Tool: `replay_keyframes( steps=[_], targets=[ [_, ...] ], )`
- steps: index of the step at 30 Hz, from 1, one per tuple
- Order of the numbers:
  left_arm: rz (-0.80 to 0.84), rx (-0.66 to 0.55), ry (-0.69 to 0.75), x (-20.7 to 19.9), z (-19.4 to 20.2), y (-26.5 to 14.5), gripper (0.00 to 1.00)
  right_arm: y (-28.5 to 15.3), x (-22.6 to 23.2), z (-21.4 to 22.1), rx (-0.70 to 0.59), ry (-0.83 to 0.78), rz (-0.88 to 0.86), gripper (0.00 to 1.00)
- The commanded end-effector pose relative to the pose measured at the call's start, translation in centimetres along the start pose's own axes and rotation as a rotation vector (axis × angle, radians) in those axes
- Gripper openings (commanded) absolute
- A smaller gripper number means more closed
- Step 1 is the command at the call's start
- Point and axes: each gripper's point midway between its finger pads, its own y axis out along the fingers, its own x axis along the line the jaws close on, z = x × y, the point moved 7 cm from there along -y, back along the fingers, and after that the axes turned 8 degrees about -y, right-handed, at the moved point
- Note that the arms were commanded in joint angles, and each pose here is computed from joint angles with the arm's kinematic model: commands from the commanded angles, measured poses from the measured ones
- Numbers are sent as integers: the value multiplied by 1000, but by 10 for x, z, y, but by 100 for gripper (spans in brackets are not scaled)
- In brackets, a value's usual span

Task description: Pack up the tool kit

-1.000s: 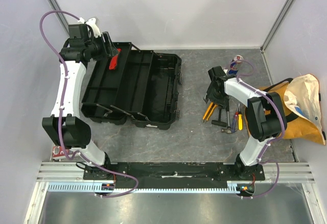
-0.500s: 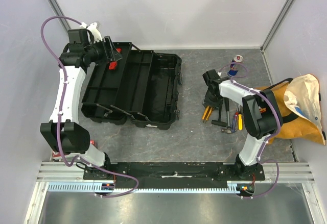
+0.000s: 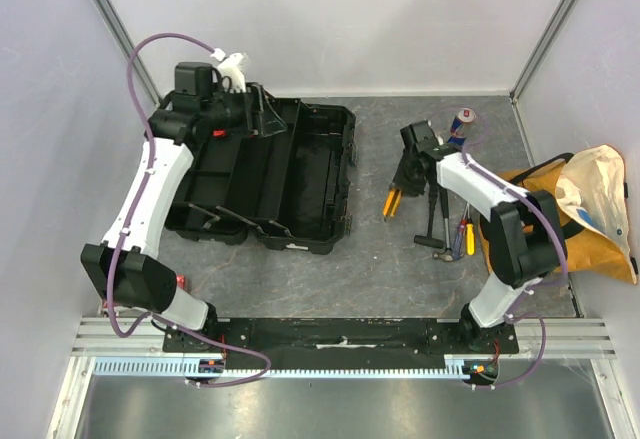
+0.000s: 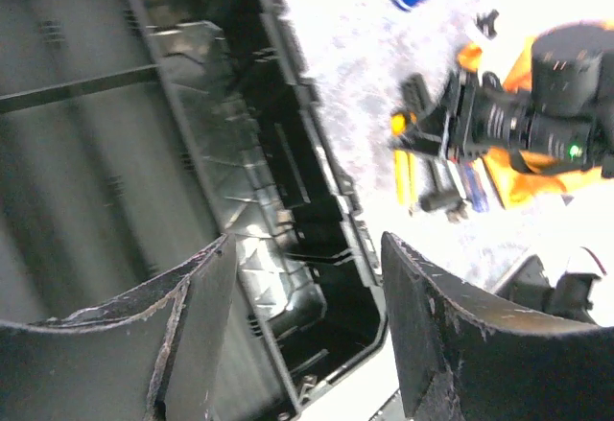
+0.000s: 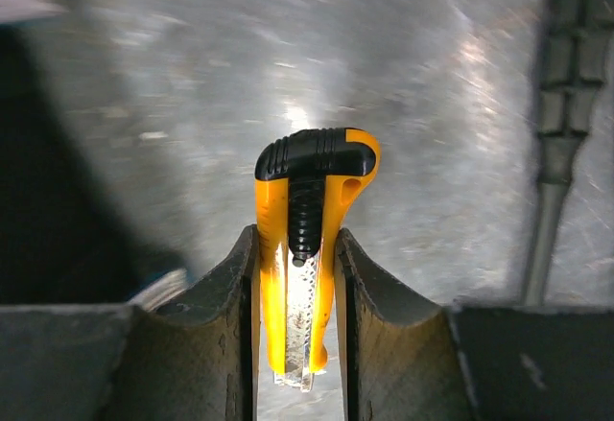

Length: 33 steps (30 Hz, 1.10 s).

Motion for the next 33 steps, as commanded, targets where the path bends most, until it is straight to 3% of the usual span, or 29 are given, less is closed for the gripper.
replay_keyframes(
  steps=[1, 12, 17, 25, 33],
  targets=[
    [186, 10, 41, -40, 4, 4, 68, -86, 54, -58, -252, -45, -392, 8],
    [583, 80, -34, -106, 7, 7, 68, -231, 115, -86, -496, -196, -1186, 9],
    [670, 81, -31, -121, 10, 11, 70, -270, 122, -84, -527, -196, -1424, 9],
    [785, 104, -30, -140, 13, 9, 72, -294, 126, -77, -521, -210, -1596, 10],
    [854, 130, -25, -147, 15, 6, 64, -290, 135, -73, -488, -207, -1619, 10]
  ],
)
